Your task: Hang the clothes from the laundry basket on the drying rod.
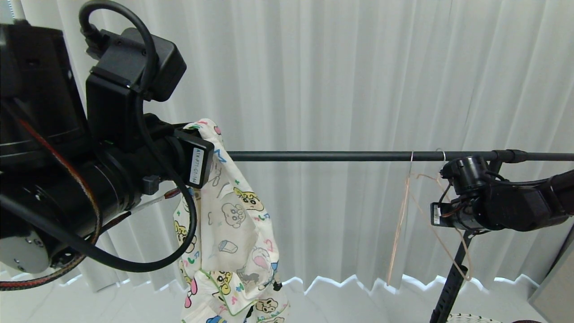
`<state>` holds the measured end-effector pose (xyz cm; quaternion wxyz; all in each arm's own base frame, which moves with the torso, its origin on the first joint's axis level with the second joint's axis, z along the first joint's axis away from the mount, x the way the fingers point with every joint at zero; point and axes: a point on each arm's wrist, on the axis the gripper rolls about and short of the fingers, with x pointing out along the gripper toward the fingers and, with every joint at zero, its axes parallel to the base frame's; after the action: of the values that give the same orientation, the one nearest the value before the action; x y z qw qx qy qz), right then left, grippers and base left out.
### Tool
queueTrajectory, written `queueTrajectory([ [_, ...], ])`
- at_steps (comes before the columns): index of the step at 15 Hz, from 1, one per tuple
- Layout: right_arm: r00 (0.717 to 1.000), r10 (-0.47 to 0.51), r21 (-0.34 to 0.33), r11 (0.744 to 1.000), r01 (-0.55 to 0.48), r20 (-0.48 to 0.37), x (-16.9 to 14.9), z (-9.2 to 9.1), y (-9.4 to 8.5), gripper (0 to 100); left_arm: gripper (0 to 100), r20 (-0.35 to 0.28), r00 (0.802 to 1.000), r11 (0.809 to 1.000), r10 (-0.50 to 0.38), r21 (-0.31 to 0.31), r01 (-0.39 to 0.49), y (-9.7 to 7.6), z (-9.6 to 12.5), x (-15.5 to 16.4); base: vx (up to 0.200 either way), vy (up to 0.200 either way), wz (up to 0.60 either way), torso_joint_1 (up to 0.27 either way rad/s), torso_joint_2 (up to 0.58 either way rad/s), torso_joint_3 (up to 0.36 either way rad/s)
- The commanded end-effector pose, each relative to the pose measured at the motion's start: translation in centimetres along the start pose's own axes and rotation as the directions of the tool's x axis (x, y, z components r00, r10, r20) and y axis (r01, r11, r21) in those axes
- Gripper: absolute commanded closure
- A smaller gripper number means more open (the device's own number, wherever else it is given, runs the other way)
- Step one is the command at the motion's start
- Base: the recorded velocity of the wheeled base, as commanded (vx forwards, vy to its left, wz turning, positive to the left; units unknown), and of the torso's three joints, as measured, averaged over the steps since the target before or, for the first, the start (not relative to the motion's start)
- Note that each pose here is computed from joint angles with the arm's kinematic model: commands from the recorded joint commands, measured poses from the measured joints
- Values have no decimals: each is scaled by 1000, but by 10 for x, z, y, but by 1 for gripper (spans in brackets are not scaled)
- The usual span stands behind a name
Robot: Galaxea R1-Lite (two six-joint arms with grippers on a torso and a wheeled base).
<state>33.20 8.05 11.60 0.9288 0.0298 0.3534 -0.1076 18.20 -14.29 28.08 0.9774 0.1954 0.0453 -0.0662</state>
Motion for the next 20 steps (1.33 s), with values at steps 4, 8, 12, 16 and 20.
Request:
queueTrajectory([
  [4, 996, 25, 12, 1000, -26, 82, -29, 15, -6, 100, 100, 17, 1000, 1000, 6, -12, -6, 1, 2, -1, 0, 0, 0, 0, 0, 0],
  [8, 989, 39, 1, 999, -39, 140, -46, 23, -11, 100, 100, 46, 999, 1000, 15, -10, -14, 1, 4, 0, 0, 0, 0, 0, 0, 0],
  [12, 975, 53, -49, 998, -43, 217, -55, 20, -16, 100, 100, 49, 999, 1000, 16, -13, -15, 2, 4, -1, 0, 0, 0, 0, 0, 0],
  [16, 961, 67, -96, 994, -42, 268, -70, 4, -27, 100, 100, 62, 998, 1000, 21, -23, -19, 2, 6, -1, 0, 0, 0, 0, 0, 0],
  [20, 949, 79, -116, 992, -45, 306, -91, -10, -40, 100, 100, 64, 998, 1000, 21, -22, -20, 2, 6, -1, 0, 0, 0, 0, 0, 0],
])
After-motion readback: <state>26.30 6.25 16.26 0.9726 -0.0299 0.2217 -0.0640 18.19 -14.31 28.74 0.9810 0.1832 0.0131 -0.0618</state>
